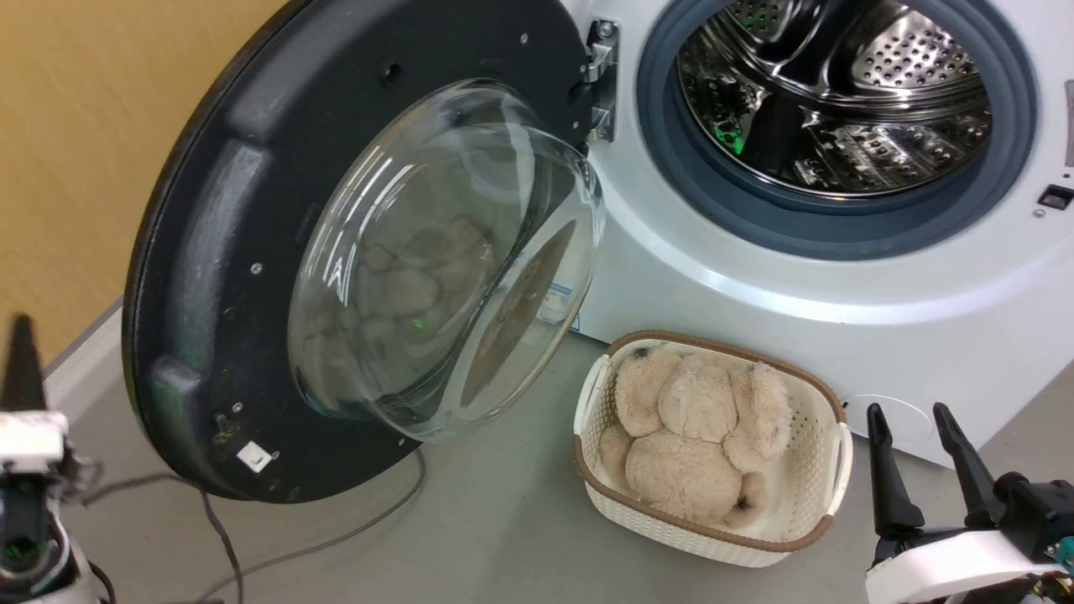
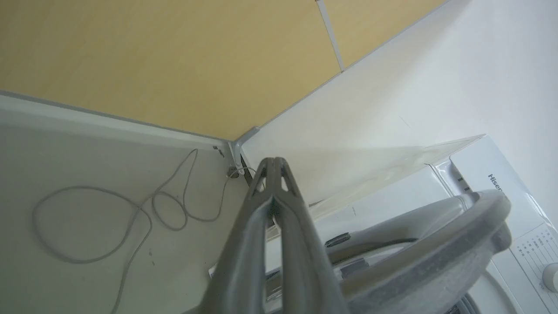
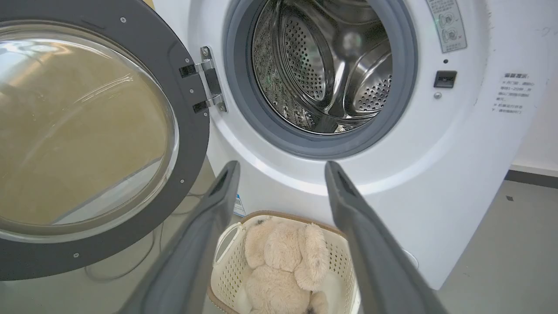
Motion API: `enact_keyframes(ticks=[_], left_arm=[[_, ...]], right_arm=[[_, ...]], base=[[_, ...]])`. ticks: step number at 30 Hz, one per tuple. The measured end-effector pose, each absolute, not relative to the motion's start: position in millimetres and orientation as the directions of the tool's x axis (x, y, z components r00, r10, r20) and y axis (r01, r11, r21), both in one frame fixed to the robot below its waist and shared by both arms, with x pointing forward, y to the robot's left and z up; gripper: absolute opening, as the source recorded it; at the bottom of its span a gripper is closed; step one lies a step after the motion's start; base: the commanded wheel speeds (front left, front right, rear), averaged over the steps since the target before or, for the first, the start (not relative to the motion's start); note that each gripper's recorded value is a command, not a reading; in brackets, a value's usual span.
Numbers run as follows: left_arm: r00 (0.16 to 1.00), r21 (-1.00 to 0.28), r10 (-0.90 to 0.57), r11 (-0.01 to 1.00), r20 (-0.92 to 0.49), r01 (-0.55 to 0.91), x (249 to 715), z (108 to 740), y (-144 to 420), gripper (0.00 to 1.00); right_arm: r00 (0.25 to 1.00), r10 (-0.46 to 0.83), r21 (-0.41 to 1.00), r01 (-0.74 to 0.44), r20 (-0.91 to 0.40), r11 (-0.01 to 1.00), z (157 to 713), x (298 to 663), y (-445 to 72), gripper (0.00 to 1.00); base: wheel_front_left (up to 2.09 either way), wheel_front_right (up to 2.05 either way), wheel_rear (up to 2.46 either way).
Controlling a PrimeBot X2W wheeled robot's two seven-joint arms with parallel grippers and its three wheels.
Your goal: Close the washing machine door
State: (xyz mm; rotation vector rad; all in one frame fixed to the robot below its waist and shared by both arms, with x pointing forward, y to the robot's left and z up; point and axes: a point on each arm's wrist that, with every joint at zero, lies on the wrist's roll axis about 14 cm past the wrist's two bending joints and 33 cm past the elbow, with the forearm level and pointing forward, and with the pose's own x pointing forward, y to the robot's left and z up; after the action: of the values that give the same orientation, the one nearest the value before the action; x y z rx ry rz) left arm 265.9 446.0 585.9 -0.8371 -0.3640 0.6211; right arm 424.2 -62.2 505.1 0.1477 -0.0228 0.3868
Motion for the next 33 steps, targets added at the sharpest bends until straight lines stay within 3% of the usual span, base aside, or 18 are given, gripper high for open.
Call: enact_keyframes(ticks=[7, 22, 33], left_arm=[[0.815, -0.842, 0.577, 0.415, -0.049, -0.344, 257, 547, 432, 0.0], [0.915, -0.937, 0.4, 0.295, -0.057, -0.188, 259, 529, 380, 0.0], [0.996, -0.954, 0.049, 0.288, -0.072, -0.084, 267, 522, 284, 0.0]], right_arm=[[0.923, 0.379, 0.152, -0.384, 0.058, 0.911, 504, 428, -58, 1.0], [0.91, 0.407, 0.191, -0.414, 0.077, 0.89, 503, 434, -42, 1.0], [0.901, 0.424, 0.211, -0.433, 0.089, 0.876, 502, 438, -31, 1.0]], base=[[0.0, 0.0, 0.0], [0.0, 0.0, 0.0], [0.0, 0.0, 0.0]])
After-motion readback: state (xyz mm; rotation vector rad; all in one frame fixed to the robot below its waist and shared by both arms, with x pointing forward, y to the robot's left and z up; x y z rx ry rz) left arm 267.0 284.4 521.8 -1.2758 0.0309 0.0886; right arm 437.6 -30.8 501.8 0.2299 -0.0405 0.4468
